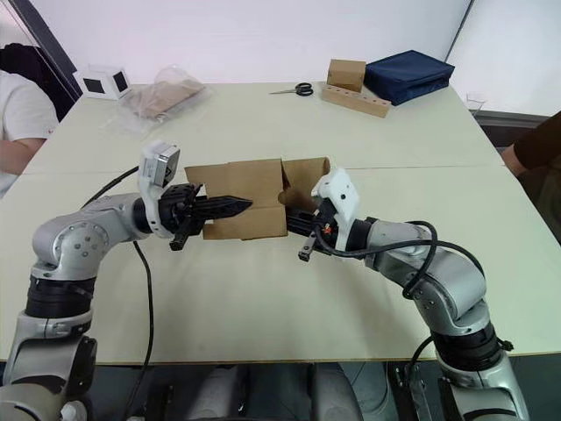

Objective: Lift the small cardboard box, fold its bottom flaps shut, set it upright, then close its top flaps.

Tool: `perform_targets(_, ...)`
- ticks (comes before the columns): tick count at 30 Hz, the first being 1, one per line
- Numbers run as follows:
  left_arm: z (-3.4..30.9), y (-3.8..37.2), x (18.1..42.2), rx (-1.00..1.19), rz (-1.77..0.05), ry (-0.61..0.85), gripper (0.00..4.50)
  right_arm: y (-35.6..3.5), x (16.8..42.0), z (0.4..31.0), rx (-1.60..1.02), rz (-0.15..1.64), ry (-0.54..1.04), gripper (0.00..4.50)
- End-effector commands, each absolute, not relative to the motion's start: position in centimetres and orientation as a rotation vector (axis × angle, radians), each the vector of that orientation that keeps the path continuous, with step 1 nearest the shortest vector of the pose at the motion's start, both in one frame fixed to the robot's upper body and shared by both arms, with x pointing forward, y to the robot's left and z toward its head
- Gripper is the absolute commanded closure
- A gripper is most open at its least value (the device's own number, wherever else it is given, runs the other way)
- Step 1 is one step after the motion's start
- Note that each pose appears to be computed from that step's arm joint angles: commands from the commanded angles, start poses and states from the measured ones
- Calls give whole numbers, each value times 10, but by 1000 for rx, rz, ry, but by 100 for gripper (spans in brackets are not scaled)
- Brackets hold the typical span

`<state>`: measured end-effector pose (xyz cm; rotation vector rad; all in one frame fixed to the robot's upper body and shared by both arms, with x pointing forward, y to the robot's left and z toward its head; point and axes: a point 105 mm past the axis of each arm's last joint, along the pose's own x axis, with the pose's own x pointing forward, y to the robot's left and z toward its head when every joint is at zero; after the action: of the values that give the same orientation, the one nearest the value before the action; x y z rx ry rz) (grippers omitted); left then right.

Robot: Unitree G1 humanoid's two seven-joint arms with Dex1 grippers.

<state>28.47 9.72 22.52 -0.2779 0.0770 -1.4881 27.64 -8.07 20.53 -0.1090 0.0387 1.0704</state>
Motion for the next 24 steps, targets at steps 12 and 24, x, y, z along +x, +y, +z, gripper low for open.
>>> perform_targets(12, 247, 109, 267, -307, -1559, 83, 446, -155, 261, 245, 166, 1107, 48, 450)
perform_targets(24, 250, 103, 252, -321, -1633, 105, 450, -161, 279, 228, 324, 1113, 101, 291)
